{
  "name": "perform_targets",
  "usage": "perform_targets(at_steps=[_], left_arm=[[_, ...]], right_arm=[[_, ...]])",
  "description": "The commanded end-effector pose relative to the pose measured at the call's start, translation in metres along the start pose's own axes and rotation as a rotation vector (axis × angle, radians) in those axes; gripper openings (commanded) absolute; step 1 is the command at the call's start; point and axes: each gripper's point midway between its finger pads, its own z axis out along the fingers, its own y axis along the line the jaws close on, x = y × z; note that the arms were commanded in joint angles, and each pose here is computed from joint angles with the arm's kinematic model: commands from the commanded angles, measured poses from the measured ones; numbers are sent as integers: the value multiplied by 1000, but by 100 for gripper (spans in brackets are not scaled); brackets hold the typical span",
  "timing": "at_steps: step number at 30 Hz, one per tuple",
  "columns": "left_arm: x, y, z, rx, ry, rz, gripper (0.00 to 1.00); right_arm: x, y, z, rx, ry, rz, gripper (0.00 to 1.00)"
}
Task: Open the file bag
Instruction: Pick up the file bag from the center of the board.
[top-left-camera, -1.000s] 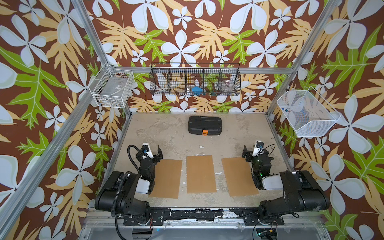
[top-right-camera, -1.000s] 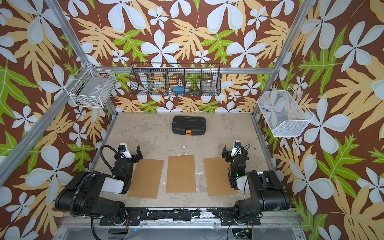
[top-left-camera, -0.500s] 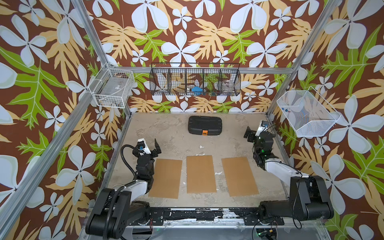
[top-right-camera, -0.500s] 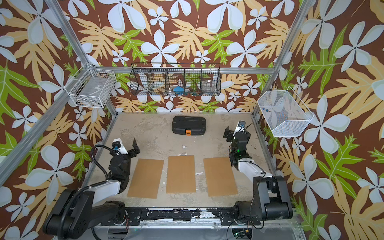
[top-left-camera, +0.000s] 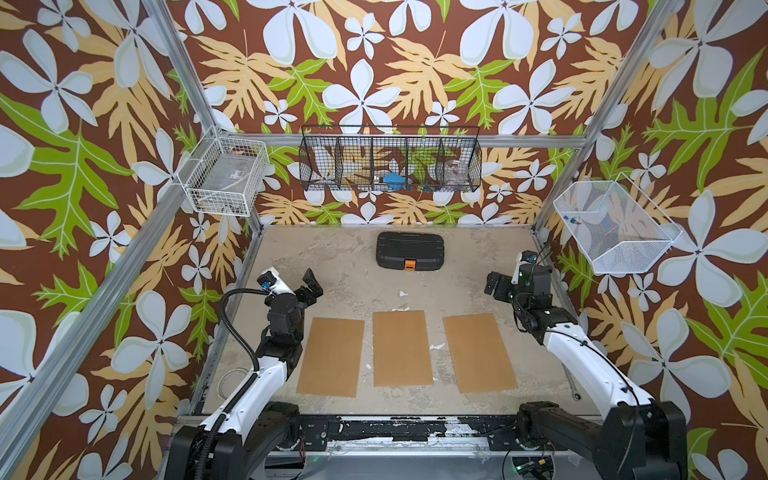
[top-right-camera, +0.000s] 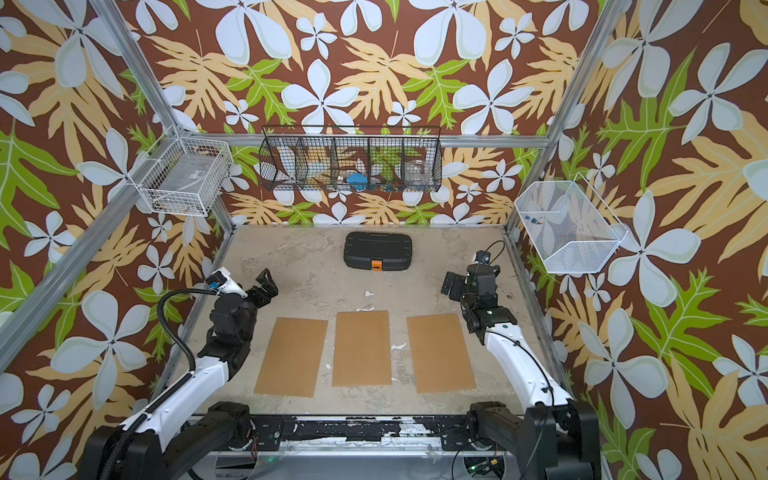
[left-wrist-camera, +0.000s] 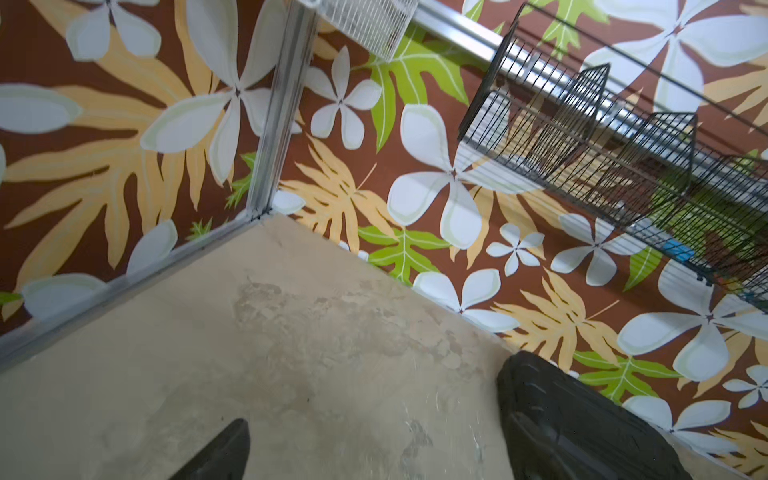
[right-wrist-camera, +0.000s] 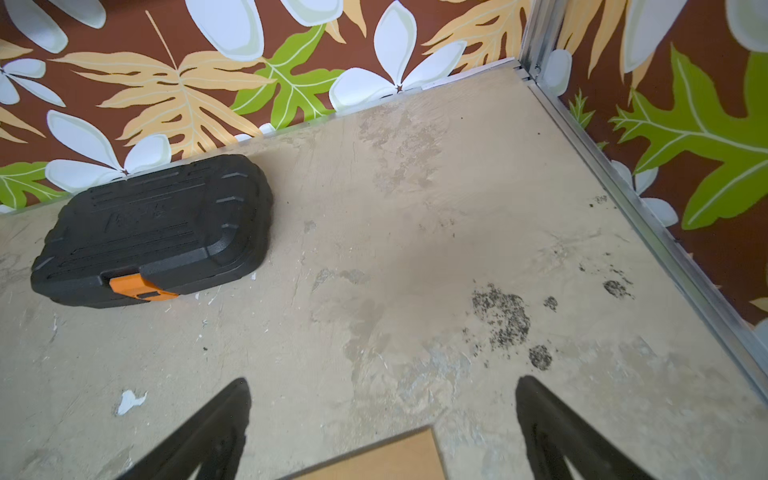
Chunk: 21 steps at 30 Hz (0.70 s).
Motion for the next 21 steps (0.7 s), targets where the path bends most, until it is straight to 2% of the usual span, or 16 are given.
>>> perform_targets(at_steps=[1, 5, 13, 21], left_arm=[[33, 4, -10, 3, 164, -45, 100], [48, -1, -19, -13, 252, -36, 100], [90, -22, -45, -29, 431, 102, 100], [128, -32, -75, 67, 603, 111, 100]], right_arm=[[19, 6, -15, -61, 62, 1, 100], [30, 20, -30, -152, 90, 16, 100], [63, 48, -50, -250, 188, -34, 100], [99, 66, -64, -336, 295, -67, 95]])
